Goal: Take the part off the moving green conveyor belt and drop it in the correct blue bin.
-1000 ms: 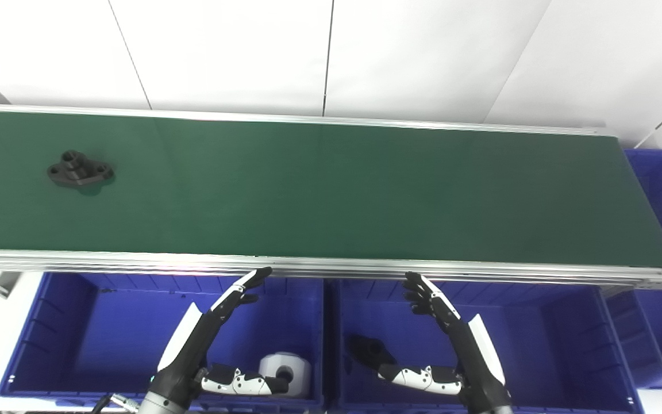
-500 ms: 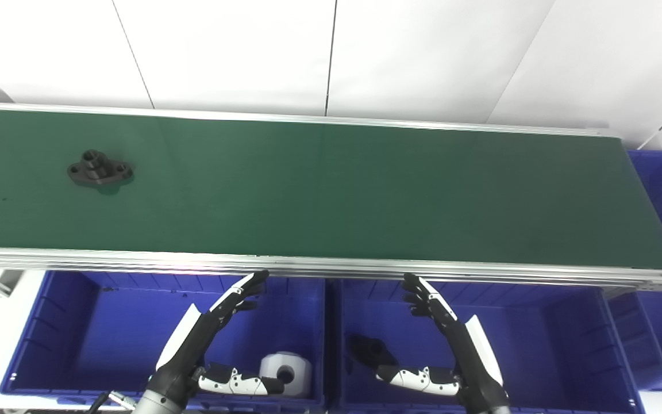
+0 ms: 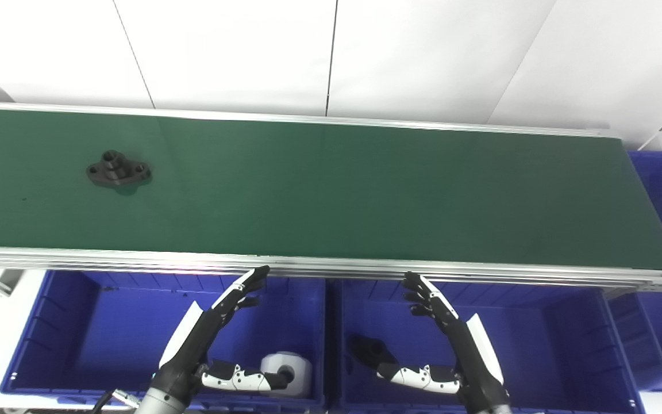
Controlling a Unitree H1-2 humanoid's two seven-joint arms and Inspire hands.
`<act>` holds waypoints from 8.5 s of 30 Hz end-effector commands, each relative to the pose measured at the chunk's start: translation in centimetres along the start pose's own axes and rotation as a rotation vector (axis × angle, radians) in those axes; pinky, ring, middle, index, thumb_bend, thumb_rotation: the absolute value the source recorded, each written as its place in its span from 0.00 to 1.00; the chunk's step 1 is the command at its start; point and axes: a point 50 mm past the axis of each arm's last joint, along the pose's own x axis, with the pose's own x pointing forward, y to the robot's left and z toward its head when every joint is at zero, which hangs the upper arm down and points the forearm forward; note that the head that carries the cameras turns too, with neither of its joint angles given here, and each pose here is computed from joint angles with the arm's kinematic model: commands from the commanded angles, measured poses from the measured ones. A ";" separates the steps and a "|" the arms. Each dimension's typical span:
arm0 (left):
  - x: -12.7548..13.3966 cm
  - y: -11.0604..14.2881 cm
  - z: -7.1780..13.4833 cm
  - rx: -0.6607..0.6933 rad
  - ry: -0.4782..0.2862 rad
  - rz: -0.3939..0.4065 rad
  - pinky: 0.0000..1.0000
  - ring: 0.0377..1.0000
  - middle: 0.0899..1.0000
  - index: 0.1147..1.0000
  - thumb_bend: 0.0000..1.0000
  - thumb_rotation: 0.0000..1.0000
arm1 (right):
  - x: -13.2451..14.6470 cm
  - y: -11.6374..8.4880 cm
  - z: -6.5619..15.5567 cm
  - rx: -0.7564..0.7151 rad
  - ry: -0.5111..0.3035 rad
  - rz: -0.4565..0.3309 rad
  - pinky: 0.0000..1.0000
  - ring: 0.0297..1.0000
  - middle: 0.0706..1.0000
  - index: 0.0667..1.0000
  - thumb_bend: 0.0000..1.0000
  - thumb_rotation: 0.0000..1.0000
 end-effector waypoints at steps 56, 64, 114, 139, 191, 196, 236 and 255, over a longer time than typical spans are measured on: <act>1.2 -4.3 -3.4 0.090 -0.016 -0.001 0.87 0.89 0.91 0.89 0.87 0.21 | -1.2 -2.1 -5.7 -0.040 0.042 -0.012 0.77 0.82 0.84 0.88 0.90 0.28; 1.3 -4.5 -3.9 0.084 -0.012 0.006 0.85 0.89 0.90 0.88 0.88 0.22 | -1.1 -1.8 -6.1 -0.039 0.045 -0.029 0.73 0.80 0.83 0.87 0.90 0.27; 2.7 -3.7 -4.1 0.080 -0.046 0.039 0.84 0.88 0.90 0.89 0.88 0.23 | 6.2 -7.9 6.5 -0.124 -0.435 -0.284 0.69 0.74 0.79 0.81 0.91 0.47; 2.5 -1.5 -3.8 0.097 -0.064 0.026 0.85 0.93 0.95 0.94 0.81 0.30 | 17.7 -6.8 13.6 -0.180 -0.304 -0.182 0.67 0.73 0.77 0.79 0.85 0.30; 1.3 -0.6 -2.0 0.069 -0.108 -0.015 0.79 0.87 0.90 0.88 0.86 0.31 | 31.2 -1.8 11.7 -0.572 -0.084 0.181 0.61 0.72 0.79 0.81 0.91 0.13; 1.2 -0.6 -1.9 0.063 -0.109 -0.013 0.78 0.87 0.90 0.88 0.86 0.31 | 32.0 -2.3 10.7 -0.597 -0.039 0.189 0.62 0.73 0.80 0.81 0.89 0.12; 1.5 -0.1 -1.3 0.054 -0.123 0.008 0.77 0.87 0.90 0.88 0.85 0.30 | 30.3 -3.3 5.8 -0.965 -0.081 0.216 0.35 0.38 0.46 0.49 0.51 0.00; 1.8 0.3 -1.3 0.053 -0.124 0.004 0.78 0.87 0.90 0.88 0.84 0.29 | 25.3 -6.0 12.2 -0.763 -0.295 -0.063 0.30 0.34 0.43 0.53 0.51 0.00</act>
